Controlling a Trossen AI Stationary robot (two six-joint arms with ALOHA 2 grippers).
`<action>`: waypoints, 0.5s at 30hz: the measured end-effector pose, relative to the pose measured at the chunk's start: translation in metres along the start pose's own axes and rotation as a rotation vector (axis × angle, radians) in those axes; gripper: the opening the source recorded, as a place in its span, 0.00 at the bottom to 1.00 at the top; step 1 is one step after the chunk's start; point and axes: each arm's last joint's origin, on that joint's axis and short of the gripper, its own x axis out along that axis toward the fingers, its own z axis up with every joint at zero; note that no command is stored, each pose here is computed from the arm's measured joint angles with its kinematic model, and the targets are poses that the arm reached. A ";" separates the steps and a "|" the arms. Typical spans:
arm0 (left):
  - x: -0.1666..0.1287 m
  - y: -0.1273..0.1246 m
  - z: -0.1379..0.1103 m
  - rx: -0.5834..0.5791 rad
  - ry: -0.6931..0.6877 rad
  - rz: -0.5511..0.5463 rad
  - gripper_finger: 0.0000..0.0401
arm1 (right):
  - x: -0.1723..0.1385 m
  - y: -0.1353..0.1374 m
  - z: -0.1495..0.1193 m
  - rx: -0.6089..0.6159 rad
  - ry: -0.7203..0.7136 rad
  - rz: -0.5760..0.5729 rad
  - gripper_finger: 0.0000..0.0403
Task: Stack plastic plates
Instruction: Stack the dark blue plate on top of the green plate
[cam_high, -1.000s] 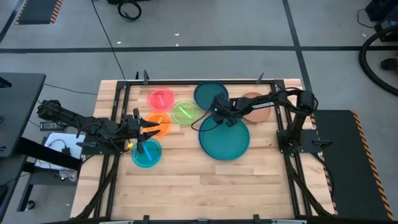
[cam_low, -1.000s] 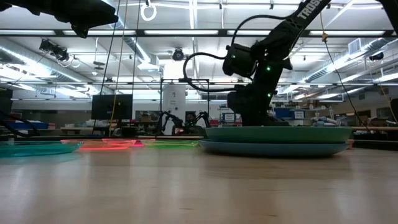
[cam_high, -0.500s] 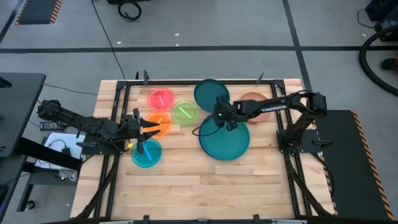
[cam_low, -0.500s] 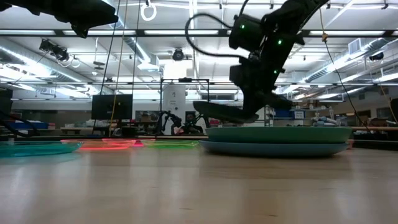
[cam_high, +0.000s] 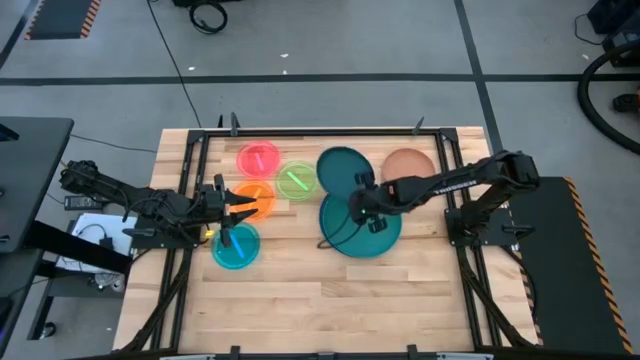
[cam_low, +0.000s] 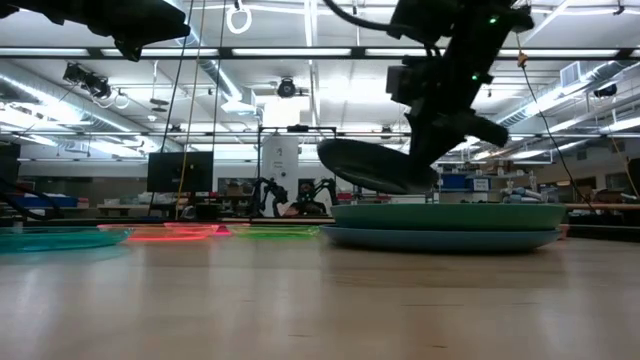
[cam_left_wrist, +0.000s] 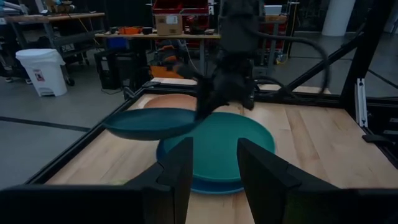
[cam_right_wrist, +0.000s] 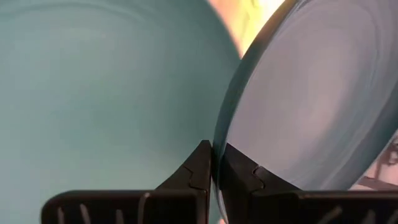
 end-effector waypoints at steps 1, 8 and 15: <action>0.000 0.000 0.000 -0.005 0.000 0.000 0.33 | -0.002 0.005 0.001 0.004 0.003 0.009 0.08; 0.000 0.000 0.000 -0.006 0.001 0.000 0.33 | -0.017 0.034 0.009 0.041 -0.026 0.055 0.08; 0.000 0.000 0.000 -0.006 0.002 0.000 0.33 | -0.029 0.057 0.011 0.078 -0.031 0.102 0.08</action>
